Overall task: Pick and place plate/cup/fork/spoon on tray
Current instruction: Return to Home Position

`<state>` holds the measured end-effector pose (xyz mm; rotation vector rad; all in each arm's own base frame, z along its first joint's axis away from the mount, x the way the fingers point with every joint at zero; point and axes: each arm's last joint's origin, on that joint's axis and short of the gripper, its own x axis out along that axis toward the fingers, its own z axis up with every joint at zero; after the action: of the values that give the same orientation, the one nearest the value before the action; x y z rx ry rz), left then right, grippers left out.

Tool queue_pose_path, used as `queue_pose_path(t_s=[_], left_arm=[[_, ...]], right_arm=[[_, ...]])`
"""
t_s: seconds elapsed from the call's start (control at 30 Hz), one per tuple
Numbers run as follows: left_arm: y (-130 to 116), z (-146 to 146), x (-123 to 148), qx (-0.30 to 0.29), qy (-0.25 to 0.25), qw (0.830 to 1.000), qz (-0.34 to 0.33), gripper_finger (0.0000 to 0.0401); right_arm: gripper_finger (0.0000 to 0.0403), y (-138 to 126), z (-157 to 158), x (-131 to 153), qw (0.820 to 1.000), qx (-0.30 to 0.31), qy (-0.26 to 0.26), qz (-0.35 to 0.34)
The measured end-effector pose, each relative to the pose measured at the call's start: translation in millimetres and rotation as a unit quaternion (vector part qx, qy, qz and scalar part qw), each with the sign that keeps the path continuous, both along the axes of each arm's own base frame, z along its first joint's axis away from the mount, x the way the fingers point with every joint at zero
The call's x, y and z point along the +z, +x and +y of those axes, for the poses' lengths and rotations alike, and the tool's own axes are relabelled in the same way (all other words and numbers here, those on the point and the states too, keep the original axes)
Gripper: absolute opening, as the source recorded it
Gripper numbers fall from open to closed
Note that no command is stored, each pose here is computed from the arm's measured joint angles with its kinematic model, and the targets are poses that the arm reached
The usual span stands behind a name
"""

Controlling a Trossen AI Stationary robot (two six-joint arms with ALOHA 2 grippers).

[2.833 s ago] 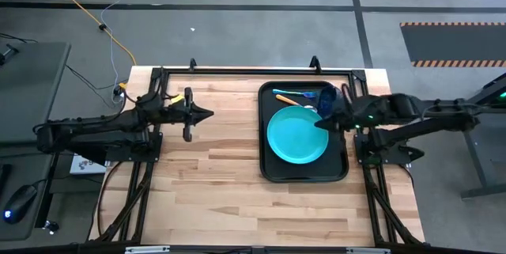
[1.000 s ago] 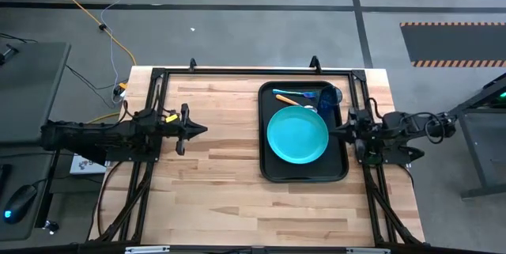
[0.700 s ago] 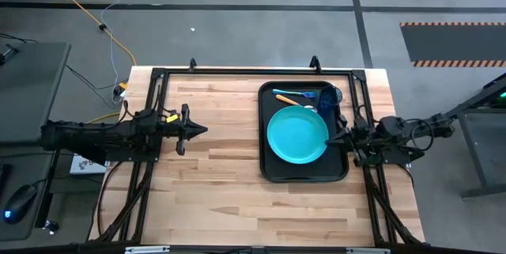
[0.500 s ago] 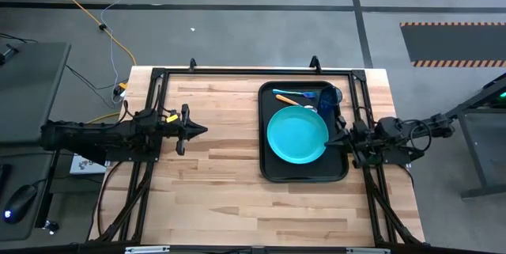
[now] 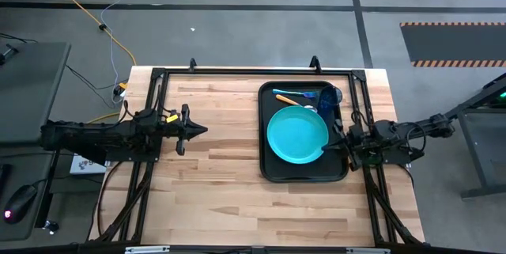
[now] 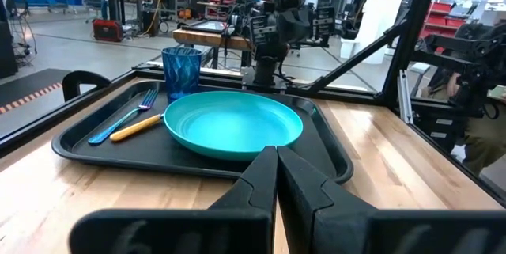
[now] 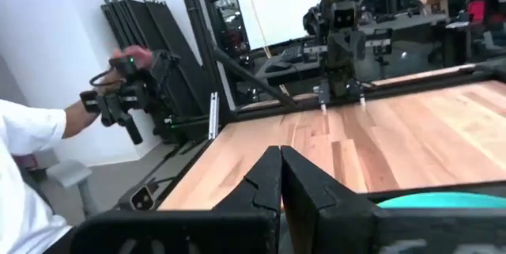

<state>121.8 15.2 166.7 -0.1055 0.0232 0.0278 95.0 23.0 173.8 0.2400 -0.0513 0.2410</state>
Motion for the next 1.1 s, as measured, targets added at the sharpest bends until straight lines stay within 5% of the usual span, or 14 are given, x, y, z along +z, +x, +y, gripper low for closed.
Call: queue_pose_path(t_s=[0.8, 1.1], left_arm=[[-11.2, -4.6, 7.1, -0.013, 0.005, 0.999, -0.036, 0.0], [-16.4, -3.9, -7.4, 0.014, -0.004, 0.999, 0.041, 0.0]], right_arm=[[0.0, 2.0, -16.0, -4.3, 0.994, -0.102, -0.048, 0.014], [0.0, 2.3, -16.4, -5.4, 0.993, -0.103, -0.049, 0.02]])
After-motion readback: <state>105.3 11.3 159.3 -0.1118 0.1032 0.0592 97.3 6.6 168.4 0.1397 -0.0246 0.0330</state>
